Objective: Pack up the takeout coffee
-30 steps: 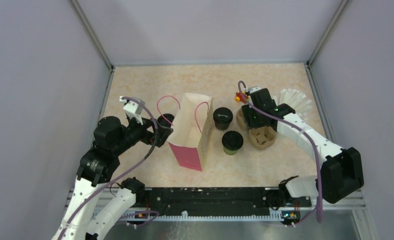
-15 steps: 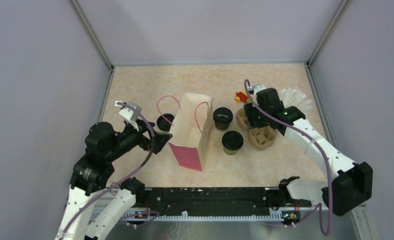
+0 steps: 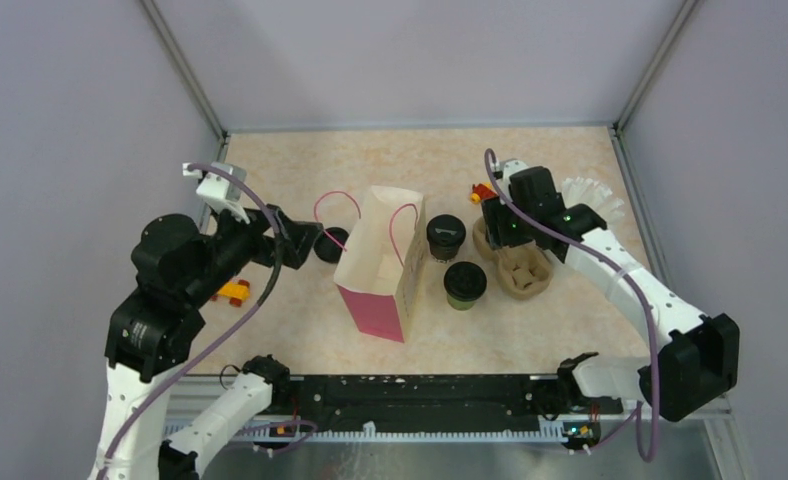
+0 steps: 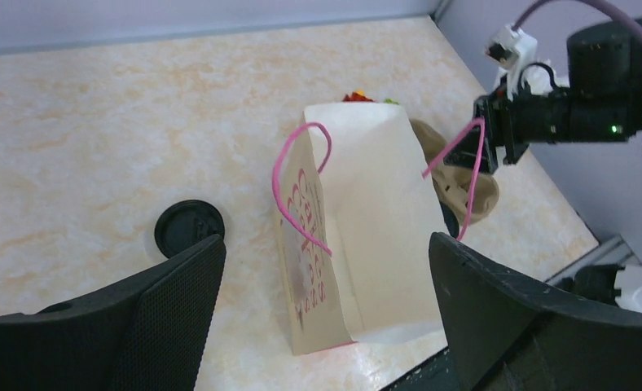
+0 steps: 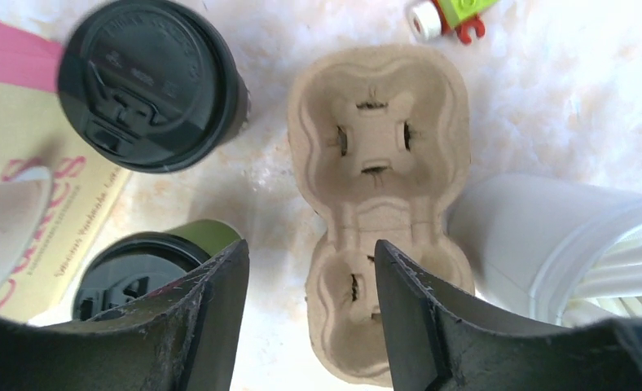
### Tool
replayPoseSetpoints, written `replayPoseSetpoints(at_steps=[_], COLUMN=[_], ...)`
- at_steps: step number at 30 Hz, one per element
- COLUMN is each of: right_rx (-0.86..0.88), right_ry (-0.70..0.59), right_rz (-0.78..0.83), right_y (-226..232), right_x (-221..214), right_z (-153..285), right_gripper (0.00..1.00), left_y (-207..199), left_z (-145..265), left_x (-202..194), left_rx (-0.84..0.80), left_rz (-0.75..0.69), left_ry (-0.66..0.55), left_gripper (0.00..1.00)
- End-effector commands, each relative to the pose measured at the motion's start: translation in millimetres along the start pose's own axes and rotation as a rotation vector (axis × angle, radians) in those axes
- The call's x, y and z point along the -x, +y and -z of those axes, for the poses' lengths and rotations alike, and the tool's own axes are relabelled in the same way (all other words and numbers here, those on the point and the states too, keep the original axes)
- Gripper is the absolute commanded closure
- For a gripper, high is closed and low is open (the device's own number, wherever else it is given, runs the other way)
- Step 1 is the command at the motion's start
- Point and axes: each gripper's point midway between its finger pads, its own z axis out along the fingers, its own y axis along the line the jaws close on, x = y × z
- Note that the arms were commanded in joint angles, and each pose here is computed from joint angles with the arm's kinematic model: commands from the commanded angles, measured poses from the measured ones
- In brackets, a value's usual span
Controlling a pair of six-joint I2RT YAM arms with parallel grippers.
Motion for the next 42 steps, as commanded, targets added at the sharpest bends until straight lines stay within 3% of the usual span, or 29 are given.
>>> replayPoseSetpoints(at_steps=[1, 5, 7, 12, 17, 20, 30, 42], right_rx=[0.028, 0.015, -0.031, -0.117, -0.135, -0.139, -0.074, -0.106], right_ry=[-0.178, -0.175, -0.18, -0.157, -0.01, 0.01, 0.098, 0.166], right_rz=[-0.043, 0.02, 0.045, 0.119, 0.136, 0.147, 0.13, 0.139], right_y=[3.6, -0.5, -9.2, -29.2, -39.2, -42.7, -35.4, -41.8], right_x=[50.5, 50.6, 55.4, 49.1, 17.0, 8.8, -20.9, -34.0], right_z=[31.3, 34.7, 38.2, 25.0, 2.0, -6.3, -29.2, -37.6], right_gripper=[0.4, 0.4, 0.4, 0.4, 0.4, 0.41, 0.53, 0.55], left_y=[12.6, -7.4, -11.6, -6.4, 4.5, 16.4, 41.6, 43.3], left_z=[4.5, -13.5, -17.0, -28.2, -39.6, -36.6, -24.4, -29.1], left_x=[16.4, -21.6, -22.2, 1.0, -13.2, -12.4, 18.7, 9.7], left_rx=[0.119, -0.033, -0.047, -0.02, 0.014, 0.085, 0.251, 0.246], left_rz=[0.049, 0.029, 0.055, 0.038, 0.048, 0.042, 0.001, -0.016], left_ry=[0.019, 0.267, 0.305, 0.187, 0.201, 0.189, 0.07, 0.117], left_gripper=[0.01, 0.03, 0.03, 0.05, 0.05, 0.06, 0.04, 0.03])
